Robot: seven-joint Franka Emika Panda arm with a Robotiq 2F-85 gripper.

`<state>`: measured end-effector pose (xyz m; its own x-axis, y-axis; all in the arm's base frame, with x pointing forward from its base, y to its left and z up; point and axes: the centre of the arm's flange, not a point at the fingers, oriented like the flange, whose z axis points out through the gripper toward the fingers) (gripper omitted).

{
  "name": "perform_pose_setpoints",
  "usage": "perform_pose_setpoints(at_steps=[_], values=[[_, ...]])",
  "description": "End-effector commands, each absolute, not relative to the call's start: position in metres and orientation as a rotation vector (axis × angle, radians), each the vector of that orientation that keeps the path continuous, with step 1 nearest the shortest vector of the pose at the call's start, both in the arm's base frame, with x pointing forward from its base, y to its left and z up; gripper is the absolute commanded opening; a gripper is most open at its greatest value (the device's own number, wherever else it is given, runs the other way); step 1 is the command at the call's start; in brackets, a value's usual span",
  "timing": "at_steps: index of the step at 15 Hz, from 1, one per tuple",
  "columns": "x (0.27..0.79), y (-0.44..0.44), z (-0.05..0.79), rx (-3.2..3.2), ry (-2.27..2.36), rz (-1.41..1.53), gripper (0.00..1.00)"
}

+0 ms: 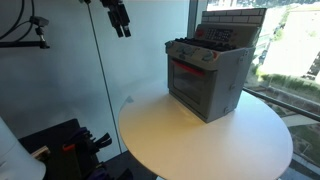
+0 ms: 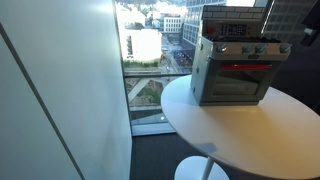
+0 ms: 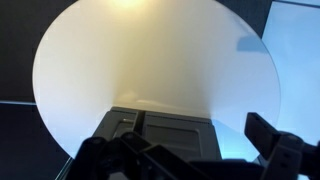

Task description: Turn the knob on the right stove of the stove in an anticlockwise direction

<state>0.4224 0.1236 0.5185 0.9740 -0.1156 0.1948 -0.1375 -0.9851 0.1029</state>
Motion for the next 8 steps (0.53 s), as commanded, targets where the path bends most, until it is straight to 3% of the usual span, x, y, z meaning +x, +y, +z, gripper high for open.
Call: perform_pose_setpoints(at_steps=[1, 8], values=[[0.456, 0.113, 0.542, 2.983, -0.324, 0.408, 1.00], [0.491, 0.073, 0.561, 2.924, -0.601, 0.654, 1.00]])
